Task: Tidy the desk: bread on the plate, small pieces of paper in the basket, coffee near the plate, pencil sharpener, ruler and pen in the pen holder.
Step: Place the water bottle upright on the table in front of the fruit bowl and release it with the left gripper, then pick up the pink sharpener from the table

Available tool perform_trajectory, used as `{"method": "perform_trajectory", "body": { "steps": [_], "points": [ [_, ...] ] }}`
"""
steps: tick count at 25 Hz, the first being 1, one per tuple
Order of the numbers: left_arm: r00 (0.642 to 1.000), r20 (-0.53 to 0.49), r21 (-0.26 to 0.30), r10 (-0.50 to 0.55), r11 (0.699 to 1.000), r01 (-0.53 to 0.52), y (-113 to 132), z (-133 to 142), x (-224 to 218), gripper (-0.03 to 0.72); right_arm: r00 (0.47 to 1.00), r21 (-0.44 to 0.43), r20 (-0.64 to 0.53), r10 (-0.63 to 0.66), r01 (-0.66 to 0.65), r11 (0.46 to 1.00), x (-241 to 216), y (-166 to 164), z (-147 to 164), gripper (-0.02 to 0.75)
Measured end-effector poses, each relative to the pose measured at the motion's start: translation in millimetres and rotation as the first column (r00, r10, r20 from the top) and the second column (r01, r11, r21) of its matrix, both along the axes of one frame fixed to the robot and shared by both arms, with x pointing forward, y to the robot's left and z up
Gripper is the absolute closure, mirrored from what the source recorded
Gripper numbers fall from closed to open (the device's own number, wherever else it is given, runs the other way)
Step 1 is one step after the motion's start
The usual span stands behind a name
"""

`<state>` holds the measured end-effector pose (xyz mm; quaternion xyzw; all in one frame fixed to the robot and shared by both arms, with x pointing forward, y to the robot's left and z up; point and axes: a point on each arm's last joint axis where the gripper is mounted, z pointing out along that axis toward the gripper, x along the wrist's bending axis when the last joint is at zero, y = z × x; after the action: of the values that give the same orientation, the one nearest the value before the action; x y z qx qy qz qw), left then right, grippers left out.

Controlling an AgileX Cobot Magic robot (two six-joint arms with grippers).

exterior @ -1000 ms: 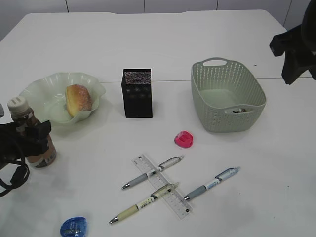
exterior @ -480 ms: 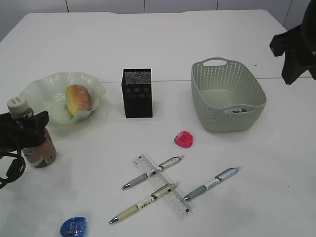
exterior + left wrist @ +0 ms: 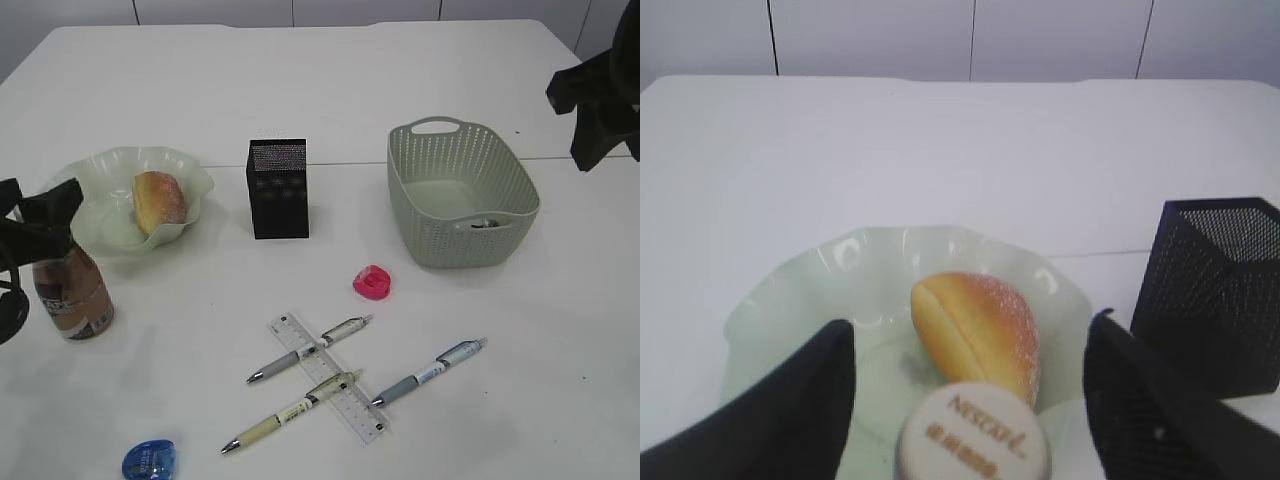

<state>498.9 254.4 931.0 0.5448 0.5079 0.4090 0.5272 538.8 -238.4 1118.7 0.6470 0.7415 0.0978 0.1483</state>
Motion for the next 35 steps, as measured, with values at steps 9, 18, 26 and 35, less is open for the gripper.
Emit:
{"method": "perform_trajectory", "body": {
  "steps": [9,18,26,35],
  "points": [
    [0.993,0.116,-0.025,-0.001,1.0,0.004,3,50,-15,0.179,1.0,0.067,0.025,0.0,-0.002,0.998,1,5,11,0.371],
    [0.996,-0.093,-0.014,-0.004,1.0,0.003,11,89,-60,0.193,1.0,0.217,0.013,0.006,-0.008,0.976,-1,18,18,0.372],
    [0.938,-0.347,0.011,-0.023,1.0,0.029,13,128,-86,0.195,0.998,0.244,0.006,0.061,-0.061,0.968,-7,38,18,0.372],
    [0.789,-0.613,0.016,-0.04,0.998,0.063,11,148,-102,0.2,0.981,0.209,-0.104,0.164,-0.14,0.968,8,79,-20,0.372]
  ]
}}
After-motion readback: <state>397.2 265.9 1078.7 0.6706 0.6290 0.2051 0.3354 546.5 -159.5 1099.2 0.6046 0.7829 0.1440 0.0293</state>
